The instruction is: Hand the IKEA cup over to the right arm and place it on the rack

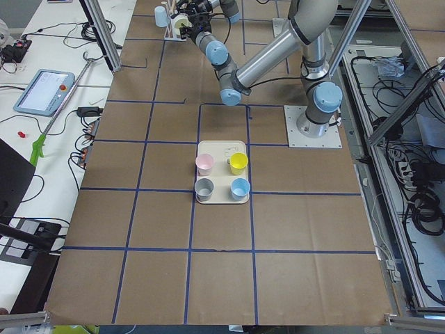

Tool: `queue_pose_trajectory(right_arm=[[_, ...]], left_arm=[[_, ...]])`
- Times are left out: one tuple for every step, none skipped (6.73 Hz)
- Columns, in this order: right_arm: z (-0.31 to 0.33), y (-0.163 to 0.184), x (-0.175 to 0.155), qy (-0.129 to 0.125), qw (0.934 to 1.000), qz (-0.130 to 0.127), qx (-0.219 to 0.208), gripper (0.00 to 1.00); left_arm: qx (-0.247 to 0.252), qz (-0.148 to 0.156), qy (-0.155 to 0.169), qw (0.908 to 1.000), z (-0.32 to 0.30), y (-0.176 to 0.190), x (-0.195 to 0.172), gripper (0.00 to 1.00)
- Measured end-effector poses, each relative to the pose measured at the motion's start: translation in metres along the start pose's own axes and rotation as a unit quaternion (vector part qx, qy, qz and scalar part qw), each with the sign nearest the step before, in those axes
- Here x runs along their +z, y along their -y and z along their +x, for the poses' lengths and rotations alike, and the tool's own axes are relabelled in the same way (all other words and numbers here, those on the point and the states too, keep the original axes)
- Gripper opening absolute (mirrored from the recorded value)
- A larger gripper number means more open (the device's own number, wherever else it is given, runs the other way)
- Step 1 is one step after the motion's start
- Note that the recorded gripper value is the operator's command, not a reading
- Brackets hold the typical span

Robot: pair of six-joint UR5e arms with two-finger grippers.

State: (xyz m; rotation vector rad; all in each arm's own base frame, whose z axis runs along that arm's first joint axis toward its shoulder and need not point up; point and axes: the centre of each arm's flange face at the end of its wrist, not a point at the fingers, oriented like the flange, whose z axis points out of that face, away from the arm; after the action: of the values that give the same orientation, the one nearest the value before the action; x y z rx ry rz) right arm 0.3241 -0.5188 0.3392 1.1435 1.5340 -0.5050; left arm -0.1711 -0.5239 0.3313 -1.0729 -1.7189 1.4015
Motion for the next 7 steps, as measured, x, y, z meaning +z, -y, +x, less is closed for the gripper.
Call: queue_pose_trajectory(right_arm=[[0.000, 0.000, 0.000, 0.000, 1.0000, 0.000, 0.000, 0.50], [-0.001, 0.000, 0.000, 0.001, 1.0000, 0.000, 0.000, 0.50], [-0.001, 0.000, 0.000, 0.001, 1.0000, 0.000, 0.000, 0.47], [-0.002, 0.001, 0.000, 0.002, 1.0000, 0.001, -0.002, 0.42], [-0.007, 0.011, 0.000, 0.006, 0.9999, 0.007, -0.004, 0.39], [-0.016, 0.032, -0.001, 0.012, 0.9997, 0.022, -0.007, 0.39], [-0.025, 0.059, -0.004, 0.018, 0.9986, 0.041, -0.027, 0.39]], left_arm=[[-0.006, 0.001, 0.000, 1.0000, 0.000, 0.001, -0.001, 0.99], [-0.012, 0.003, 0.003, 0.9999, -0.002, 0.003, -0.005, 0.99], [-0.016, 0.004, 0.012, 0.9998, -0.009, 0.003, -0.014, 0.99], [-0.020, 0.007, 0.025, 0.9995, -0.019, 0.002, -0.029, 0.99], [-0.024, 0.011, 0.040, 0.9988, -0.031, 0.000, -0.047, 0.99], [-0.029, 0.013, 0.059, 0.9977, -0.045, -0.004, -0.067, 0.99], [-0.034, 0.013, 0.078, 0.9963, -0.059, -0.007, -0.083, 0.99]])
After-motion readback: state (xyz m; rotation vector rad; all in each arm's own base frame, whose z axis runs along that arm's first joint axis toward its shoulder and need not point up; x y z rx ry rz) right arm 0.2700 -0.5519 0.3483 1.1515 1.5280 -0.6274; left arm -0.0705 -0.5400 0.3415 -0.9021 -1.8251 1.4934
